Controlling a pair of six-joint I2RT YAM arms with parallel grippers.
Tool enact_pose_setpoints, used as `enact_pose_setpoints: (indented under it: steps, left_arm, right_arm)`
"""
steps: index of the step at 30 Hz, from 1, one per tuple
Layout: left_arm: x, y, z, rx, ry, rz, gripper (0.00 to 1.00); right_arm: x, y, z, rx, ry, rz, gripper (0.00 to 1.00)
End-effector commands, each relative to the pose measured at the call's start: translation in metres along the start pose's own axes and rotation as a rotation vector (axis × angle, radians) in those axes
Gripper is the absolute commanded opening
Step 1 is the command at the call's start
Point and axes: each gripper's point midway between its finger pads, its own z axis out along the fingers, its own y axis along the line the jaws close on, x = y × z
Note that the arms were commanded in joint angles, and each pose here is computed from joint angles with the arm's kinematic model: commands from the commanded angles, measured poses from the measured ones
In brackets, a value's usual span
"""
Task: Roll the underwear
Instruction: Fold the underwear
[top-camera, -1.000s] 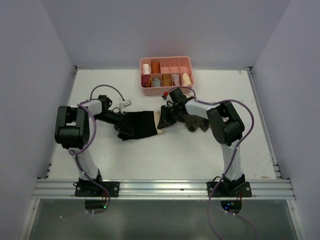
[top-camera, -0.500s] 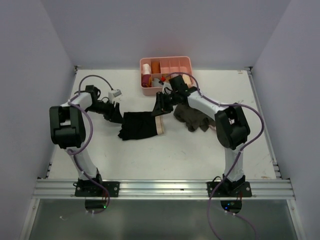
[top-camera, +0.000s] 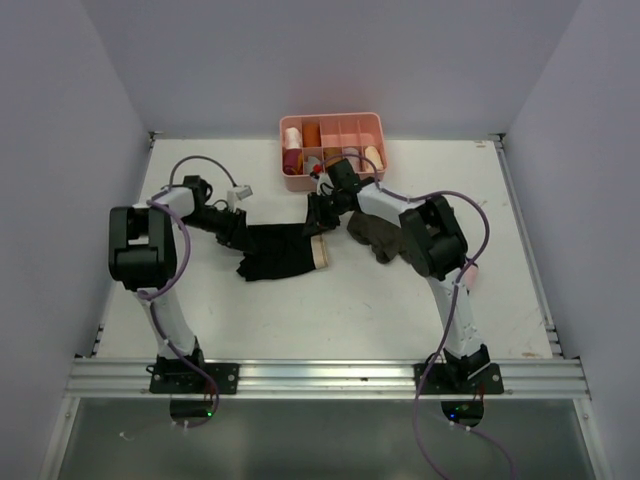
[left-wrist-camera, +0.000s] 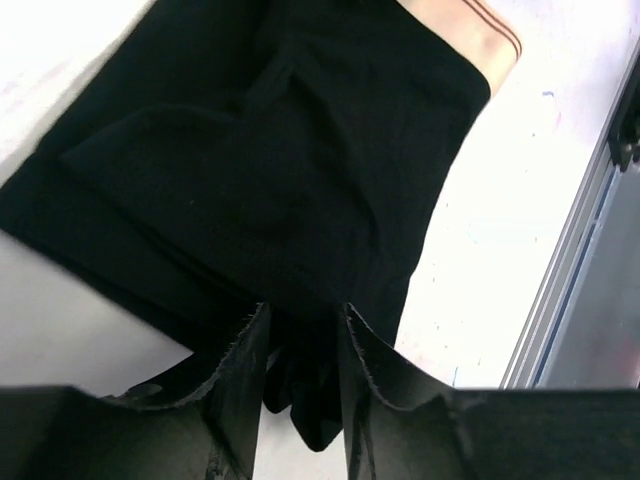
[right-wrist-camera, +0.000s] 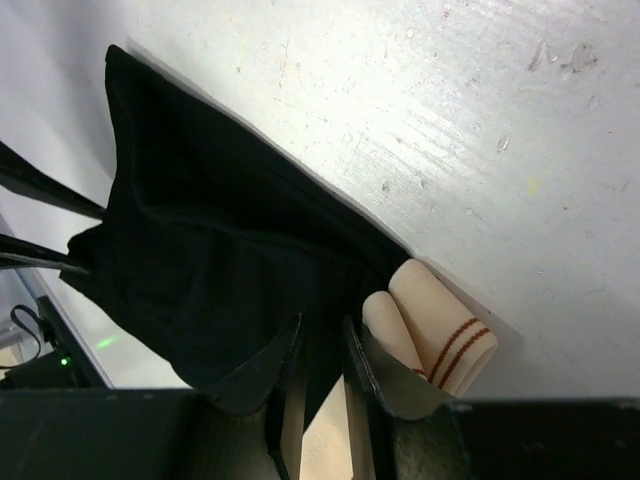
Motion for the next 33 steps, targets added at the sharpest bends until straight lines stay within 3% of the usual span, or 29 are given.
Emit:
enact_pose_setpoints:
  steps: [1, 9, 14, 16, 17, 20, 24, 27, 33]
  left_arm:
    - [0.011, -0.004, 0.007, 0.02, 0.026, -0.011, 0.35]
    - [0.039, -0.009, -0.001, -0.008, 0.077, -0.063, 0.03]
    - [0.048, -0.01, -0.007, -0.031, 0.081, -0.071, 0.0]
    - [0.046, -0.008, -0.008, -0.043, 0.073, -0.067, 0.06]
    - [0.043, -0.008, -0.01, -0.05, 0.066, -0.064, 0.29]
    - [0.017, -0.005, -0.024, -0.094, 0.004, 0.0, 0.49]
    - [-0.042, -0.001, -0.053, -0.192, -0.09, 0.146, 0.52]
    - [-0.061, -0.007, -0.058, -0.207, -0.119, 0.195, 0.51]
    - [-0.052, -0.029, -0.004, -0.161, -0.055, 0.22, 0.49]
  right_arm:
    - [-0.003, -0.014, 0.002, 0.076, -0.024, -0.047, 0.24]
    - [0.009, -0.027, 0.001, 0.135, -0.01, -0.031, 0.22]
    - [0.016, -0.032, 0.0, 0.141, 0.005, -0.03, 0.22]
    - [0.02, -0.033, -0.001, 0.146, 0.012, -0.027, 0.22]
    - [0.021, -0.032, -0.001, 0.141, 0.016, -0.027, 0.22]
    - [0.022, -0.027, -0.007, 0.135, 0.011, -0.024, 0.22]
    - [0.036, -0.017, -0.018, 0.101, 0.016, 0.007, 0.25]
    - [0.051, -0.01, -0.03, 0.091, 0.028, 0.046, 0.25]
    - [0.09, 0.01, -0.05, 0.059, 0.09, 0.074, 0.27]
